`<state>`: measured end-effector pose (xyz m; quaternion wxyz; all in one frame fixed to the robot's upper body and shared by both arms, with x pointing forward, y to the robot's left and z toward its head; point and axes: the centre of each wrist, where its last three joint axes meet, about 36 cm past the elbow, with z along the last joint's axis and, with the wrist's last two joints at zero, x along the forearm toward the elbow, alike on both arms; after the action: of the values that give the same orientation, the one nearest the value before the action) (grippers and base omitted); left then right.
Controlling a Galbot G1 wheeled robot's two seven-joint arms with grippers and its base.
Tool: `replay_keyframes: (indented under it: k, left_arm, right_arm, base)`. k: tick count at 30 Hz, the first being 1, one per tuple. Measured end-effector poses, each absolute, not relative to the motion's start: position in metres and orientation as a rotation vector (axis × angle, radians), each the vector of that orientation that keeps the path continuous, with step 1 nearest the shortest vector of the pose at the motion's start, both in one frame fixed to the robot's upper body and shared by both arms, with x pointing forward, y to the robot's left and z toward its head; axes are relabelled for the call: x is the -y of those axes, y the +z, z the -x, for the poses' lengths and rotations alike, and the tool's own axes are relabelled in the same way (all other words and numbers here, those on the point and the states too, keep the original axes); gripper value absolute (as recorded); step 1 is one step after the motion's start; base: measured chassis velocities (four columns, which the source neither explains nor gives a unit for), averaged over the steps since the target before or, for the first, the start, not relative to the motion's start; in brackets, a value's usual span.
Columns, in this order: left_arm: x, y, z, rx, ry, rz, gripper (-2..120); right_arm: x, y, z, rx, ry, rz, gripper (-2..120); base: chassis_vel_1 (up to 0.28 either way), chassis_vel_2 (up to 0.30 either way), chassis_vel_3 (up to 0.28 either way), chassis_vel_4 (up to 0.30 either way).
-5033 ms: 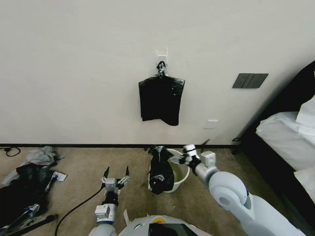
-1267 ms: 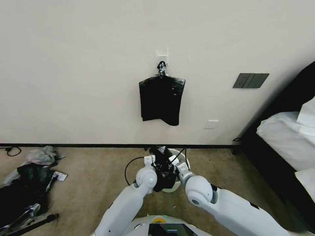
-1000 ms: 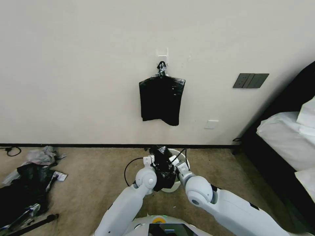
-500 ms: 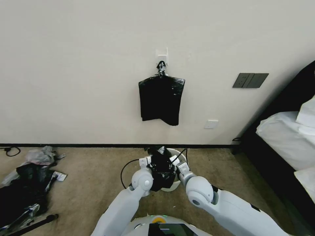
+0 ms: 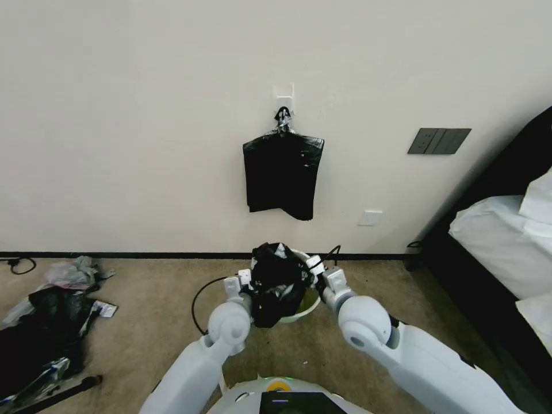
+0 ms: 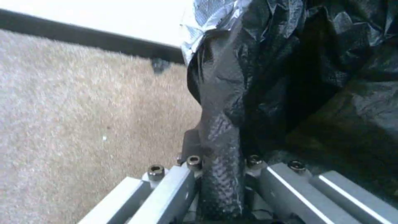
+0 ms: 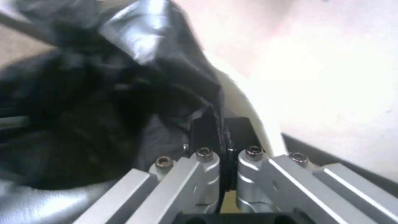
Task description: Place a trash bag onto the trash bin.
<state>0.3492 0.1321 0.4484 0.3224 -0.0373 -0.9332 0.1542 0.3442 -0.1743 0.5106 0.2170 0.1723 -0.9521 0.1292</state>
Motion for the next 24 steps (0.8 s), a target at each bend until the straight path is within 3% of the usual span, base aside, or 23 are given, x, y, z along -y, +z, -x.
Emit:
replay_keyframes:
  k: [24]
  left_arm:
    - [-0.186,0.495,-0.294,2.59,0.473,0.136,1]
  right_arm:
    - [0.236,0.524,-0.352,2.581,0.242,-0.382,0]
  base:
    - [0.0,0.0,0.0,0.0]
